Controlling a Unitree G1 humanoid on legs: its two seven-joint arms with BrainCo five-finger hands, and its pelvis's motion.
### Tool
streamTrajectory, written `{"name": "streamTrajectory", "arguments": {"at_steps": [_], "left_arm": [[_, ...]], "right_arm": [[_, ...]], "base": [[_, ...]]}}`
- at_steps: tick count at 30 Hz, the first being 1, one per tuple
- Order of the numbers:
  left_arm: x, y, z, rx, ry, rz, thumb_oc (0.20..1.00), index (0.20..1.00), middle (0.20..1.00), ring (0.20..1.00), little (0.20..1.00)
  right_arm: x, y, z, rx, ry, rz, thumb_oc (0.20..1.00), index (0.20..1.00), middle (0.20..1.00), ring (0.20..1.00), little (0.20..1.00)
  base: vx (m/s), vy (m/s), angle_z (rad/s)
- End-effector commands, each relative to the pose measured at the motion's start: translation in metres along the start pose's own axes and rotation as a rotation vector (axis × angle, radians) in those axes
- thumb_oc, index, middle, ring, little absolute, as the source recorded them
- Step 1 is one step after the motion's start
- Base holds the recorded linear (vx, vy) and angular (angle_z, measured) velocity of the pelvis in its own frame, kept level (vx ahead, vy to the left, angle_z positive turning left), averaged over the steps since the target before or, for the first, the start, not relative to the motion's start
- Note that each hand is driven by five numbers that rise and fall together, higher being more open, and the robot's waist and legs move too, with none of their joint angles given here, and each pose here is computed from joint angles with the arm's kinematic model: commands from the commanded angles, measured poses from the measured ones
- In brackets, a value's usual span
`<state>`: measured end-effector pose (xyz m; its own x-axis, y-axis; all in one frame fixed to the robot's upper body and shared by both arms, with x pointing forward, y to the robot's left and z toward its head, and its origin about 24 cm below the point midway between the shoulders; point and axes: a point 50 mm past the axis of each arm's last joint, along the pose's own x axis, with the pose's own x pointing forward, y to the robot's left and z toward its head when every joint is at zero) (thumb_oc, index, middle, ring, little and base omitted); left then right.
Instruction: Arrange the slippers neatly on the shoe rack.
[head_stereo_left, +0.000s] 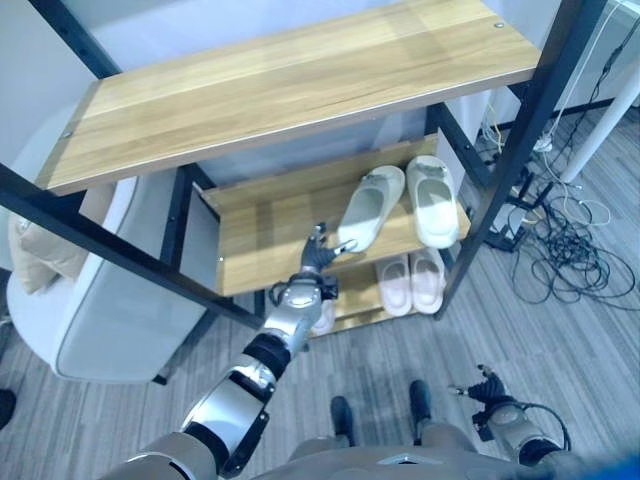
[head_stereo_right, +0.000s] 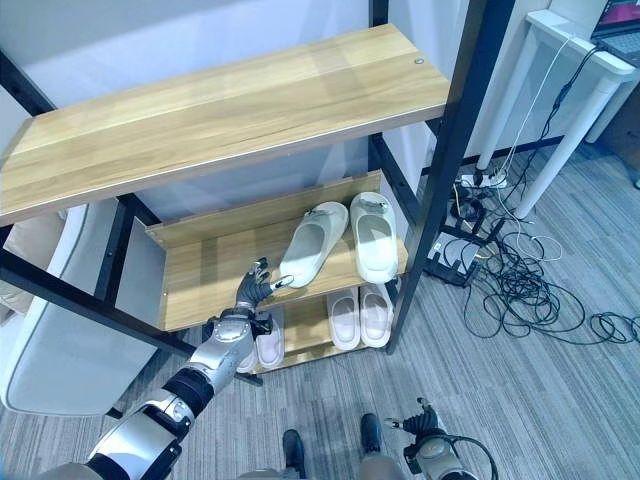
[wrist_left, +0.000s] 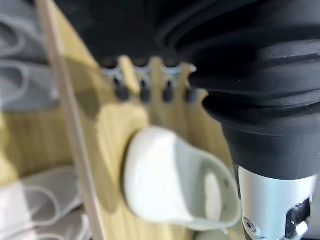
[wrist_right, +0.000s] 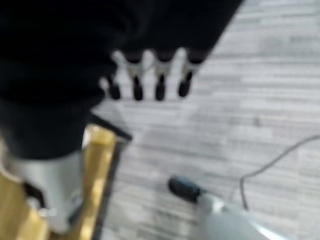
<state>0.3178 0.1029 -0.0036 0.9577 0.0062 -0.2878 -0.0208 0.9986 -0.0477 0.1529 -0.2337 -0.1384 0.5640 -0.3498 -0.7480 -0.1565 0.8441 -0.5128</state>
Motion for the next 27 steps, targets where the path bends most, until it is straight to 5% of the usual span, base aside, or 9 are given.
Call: {"name": "streamTrajectory", "arguments": {"at_steps": [1, 27], "left_arm": [[0.01, -0.008, 0.024, -0.015, -0.07, -0.021, 1.0, 1.0, 1.0, 1.0, 1.0], [0.014, -0.034, 0.053, -0.019, -0.158, -0.11, 1.0, 1.0, 1.0, 1.0, 1.0]], "right_arm": [[0.002, 0.001, 0.01, -0.03, -0.03, -0.002, 1.0, 1.0, 1.0, 1.0, 1.0], [0.004, -0.005, 0.01, -0.027, -0.022, -0.008, 1.0, 1.0, 1.0, 1.0, 1.0]], "base": [[0.0, 0.0, 0.0], [0.0, -0.001, 0.0]]}}
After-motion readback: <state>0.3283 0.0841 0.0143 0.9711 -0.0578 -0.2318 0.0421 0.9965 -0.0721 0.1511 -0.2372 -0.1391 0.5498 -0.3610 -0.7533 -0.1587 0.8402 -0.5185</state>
